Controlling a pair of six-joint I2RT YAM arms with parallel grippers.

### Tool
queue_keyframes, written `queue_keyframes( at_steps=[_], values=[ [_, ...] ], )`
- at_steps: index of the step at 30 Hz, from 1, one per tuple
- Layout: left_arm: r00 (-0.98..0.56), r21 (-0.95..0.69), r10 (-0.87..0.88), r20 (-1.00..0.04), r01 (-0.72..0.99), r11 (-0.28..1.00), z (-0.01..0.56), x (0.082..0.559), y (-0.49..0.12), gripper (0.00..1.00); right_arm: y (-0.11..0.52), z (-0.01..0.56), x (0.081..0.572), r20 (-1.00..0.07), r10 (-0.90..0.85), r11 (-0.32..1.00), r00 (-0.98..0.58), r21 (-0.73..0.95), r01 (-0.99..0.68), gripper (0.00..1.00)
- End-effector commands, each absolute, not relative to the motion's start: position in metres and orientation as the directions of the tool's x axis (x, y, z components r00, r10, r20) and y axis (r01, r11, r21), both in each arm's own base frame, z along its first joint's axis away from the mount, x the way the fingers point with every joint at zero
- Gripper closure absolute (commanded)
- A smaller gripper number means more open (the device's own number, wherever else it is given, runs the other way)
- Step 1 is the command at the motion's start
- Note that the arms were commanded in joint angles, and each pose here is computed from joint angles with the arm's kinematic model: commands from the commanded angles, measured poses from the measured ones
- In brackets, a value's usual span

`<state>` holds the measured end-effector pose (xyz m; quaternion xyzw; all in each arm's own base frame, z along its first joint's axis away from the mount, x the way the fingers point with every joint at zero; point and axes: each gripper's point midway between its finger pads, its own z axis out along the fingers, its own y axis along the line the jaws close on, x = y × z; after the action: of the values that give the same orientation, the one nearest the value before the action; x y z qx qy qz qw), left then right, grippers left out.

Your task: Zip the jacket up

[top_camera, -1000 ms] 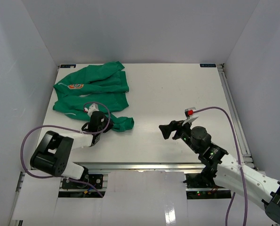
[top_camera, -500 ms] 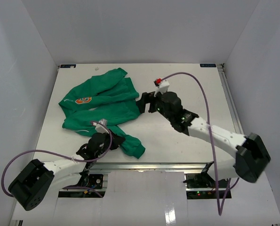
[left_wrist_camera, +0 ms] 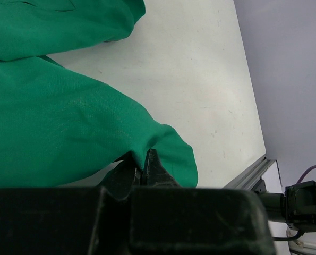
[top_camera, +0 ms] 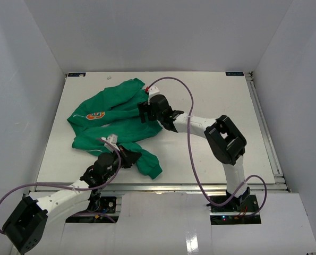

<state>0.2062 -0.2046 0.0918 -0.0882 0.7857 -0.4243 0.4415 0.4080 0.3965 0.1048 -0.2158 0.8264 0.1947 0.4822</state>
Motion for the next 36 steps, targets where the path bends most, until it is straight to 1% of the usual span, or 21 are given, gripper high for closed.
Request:
queue_keyframes(
  at_steps=[1, 7, 10, 11, 12, 14, 17, 18, 19, 22, 25, 28, 31, 32, 34, 36],
  values=[
    [-0.622, -0.735, -0.51, -0.594, 0.162, 0.659, 0.057, 0.195, -0.191, 1.0, 0.39, 0.114, 0.456, -0.918, -0.123, 0.905, -0.377, 0.052, -0.422, 0.1],
    [-0.604, -0.727, -0.526, -0.599, 0.134, 0.674, 0.053, 0.199, -0.186, 1.0, 0.402, 0.074, 0.475, -0.887, -0.116, 0.898, -0.446, 0.099, -0.429, 0.1],
    [-0.599, -0.714, -0.527, -0.603, 0.11, 0.692, 0.051, 0.203, -0.183, 1.0, 0.402, 0.056, 0.476, -0.86, -0.1, 0.897, -0.5, 0.14, -0.42, 0.06],
    [-0.6, -0.71, -0.526, -0.603, 0.102, 0.697, 0.049, 0.203, -0.182, 1.0, 0.4, 0.052, 0.475, -0.853, -0.087, 0.897, -0.514, 0.158, -0.414, 0.08],
    [-0.596, -0.707, -0.528, -0.605, 0.097, 0.701, 0.049, 0.205, -0.182, 1.0, 0.397, 0.049, 0.475, -0.847, -0.074, 0.898, -0.526, 0.173, -0.405, 0.16],
    [-0.592, -0.695, -0.526, -0.611, 0.082, 0.715, 0.047, 0.209, -0.18, 1.0, 0.384, 0.045, 0.477, -0.835, -0.033, 0.912, -0.549, 0.2, -0.358, 0.45],
    [-0.575, -0.653, -0.515, -0.636, 0.045, 0.756, 0.048, 0.221, -0.177, 1.0, 0.358, 0.043, 0.478, -0.819, 0.018, 0.925, -0.573, 0.231, -0.301, 0.77],
    [-0.571, -0.637, -0.509, -0.644, 0.031, 0.77, 0.047, 0.224, -0.176, 1.0, 0.349, 0.042, 0.478, -0.814, 0.033, 0.928, -0.58, 0.241, -0.285, 0.87],
    [-0.57, -0.619, -0.502, -0.651, 0.015, 0.786, 0.043, 0.227, -0.174, 1.0, 0.346, 0.054, 0.478, -0.821, 0.06, 0.923, -0.568, 0.263, -0.282, 0.92],
    [-0.558, -0.585, -0.479, -0.677, 0.014, 0.811, 0.045, 0.237, -0.175, 1.0, 0.312, 0.064, 0.464, -0.816, 0.118, 0.925, -0.566, 0.298, -0.236, 0.92],
    [-0.539, -0.54, -0.452, -0.711, 0.006, 0.841, 0.052, 0.253, -0.177, 1.0, 0.273, 0.074, 0.44, -0.818, 0.187, 0.929, -0.543, 0.326, -0.172, 0.92],
    [-0.564, -0.488, -0.406, -0.72, -0.005, 0.873, 0.046, 0.266, -0.186, 1.0, 0.232, 0.059, 0.396, -0.798, 0.226, 0.941, -0.558, 0.327, -0.087, 0.92],
    [-0.564, -0.482, -0.394, -0.726, 0.007, 0.876, 0.056, 0.282, -0.2, 1.0, 0.209, 0.068, 0.359, -0.775, 0.327, 0.912, -0.54, 0.408, -0.033, 0.92],
    [-0.556, -0.481, -0.397, -0.73, 0.006, 0.877, 0.062, 0.288, -0.203, 1.0, 0.201, 0.066, 0.344, -0.763, 0.356, 0.899, -0.54, 0.437, -0.024, 0.92],
    [-0.545, -0.446, -0.392, -0.741, -0.036, 0.894, 0.063, 0.294, -0.195, 1.0, 0.206, 0.086, 0.326, -0.747, 0.443, 0.836, -0.495, 0.544, -0.074, 0.91],
    [-0.525, -0.429, -0.401, -0.751, -0.075, 0.9, 0.071, 0.299, -0.185, 0.99, 0.201, 0.07, 0.3, -0.728, 0.437, 0.828, -0.529, 0.555, -0.079, 0.88]
  ],
)
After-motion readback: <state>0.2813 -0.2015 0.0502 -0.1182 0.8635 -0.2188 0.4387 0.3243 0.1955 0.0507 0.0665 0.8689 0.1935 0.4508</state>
